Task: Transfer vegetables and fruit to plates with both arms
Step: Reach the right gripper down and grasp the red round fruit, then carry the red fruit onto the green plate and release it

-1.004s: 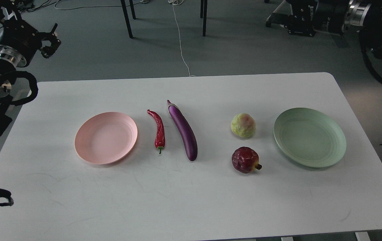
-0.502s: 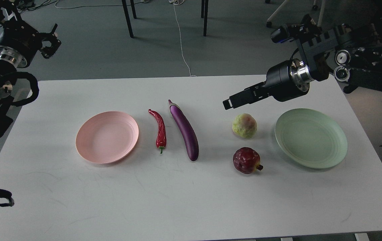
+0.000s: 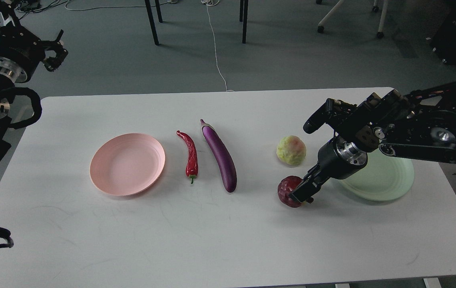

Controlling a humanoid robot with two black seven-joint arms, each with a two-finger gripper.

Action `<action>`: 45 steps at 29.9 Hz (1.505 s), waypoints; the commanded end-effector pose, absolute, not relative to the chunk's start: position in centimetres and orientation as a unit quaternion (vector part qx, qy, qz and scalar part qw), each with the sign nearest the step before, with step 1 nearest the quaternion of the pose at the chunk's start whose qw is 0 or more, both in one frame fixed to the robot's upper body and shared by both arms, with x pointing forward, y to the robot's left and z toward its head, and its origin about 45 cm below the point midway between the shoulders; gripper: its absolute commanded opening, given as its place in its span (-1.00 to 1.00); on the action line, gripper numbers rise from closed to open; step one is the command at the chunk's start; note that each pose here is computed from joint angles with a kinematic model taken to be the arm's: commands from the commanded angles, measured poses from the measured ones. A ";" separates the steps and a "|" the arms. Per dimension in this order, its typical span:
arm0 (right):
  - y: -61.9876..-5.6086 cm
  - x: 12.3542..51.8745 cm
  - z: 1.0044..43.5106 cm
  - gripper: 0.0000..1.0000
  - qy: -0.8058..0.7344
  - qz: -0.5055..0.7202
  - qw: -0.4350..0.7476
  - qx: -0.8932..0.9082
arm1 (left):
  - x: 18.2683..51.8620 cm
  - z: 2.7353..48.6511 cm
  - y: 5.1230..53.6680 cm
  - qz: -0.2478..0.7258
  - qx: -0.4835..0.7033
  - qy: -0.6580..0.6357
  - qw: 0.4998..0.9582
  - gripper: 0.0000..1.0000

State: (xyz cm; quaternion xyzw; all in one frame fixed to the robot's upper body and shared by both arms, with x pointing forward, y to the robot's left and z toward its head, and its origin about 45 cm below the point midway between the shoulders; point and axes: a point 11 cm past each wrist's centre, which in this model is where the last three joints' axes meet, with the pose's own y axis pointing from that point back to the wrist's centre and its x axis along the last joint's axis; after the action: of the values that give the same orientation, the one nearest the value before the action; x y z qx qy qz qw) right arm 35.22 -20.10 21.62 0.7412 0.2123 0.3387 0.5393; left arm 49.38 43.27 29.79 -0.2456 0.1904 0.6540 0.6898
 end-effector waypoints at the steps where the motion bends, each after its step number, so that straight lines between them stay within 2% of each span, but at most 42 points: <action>1: -19.8 35.7 20.9 0.89 0.206 0.347 0.539 0.739 | 49.3 29.9 43.5 0.655 -0.248 0.190 0.688 0.97; 15: -19.7 37.6 17.9 0.82 0.190 0.345 0.559 0.730 | 49.1 29.6 44.0 0.659 -0.244 0.189 0.686 0.98; 26: -19.9 36.2 16.8 0.17 0.217 0.324 0.540 0.746 | 48.5 30.2 45.8 0.671 -0.241 0.178 0.678 0.97; 29: -19.8 37.1 18.1 0.03 0.199 0.333 0.537 0.749 | 48.5 30.2 45.8 0.671 -0.241 0.178 0.678 0.97; 33: -20.1 40.4 23.1 0.03 0.123 0.365 0.524 0.760 | 48.4 30.2 45.9 0.672 -0.242 0.178 0.677 0.98; 37: -24.1 41.9 26.1 0.03 0.067 0.365 0.540 0.756 | 48.4 30.1 45.8 0.671 -0.242 0.179 0.678 0.97; 41: -29.3 41.9 26.8 0.05 0.018 0.342 0.561 0.753 | 48.5 30.2 45.8 0.671 -0.242 0.179 0.678 0.98; 45: -32.7 40.6 24.8 0.05 0.008 0.315 0.578 0.753 | 48.5 30.2 45.6 0.669 -0.242 0.180 0.679 0.98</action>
State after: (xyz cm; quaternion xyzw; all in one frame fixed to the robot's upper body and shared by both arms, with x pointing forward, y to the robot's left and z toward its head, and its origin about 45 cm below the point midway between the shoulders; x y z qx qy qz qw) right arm 41.41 -30.42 26.03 0.7541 0.0160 0.3313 0.5669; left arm 48.48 45.71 30.14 -0.2418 0.1795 0.6701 0.6784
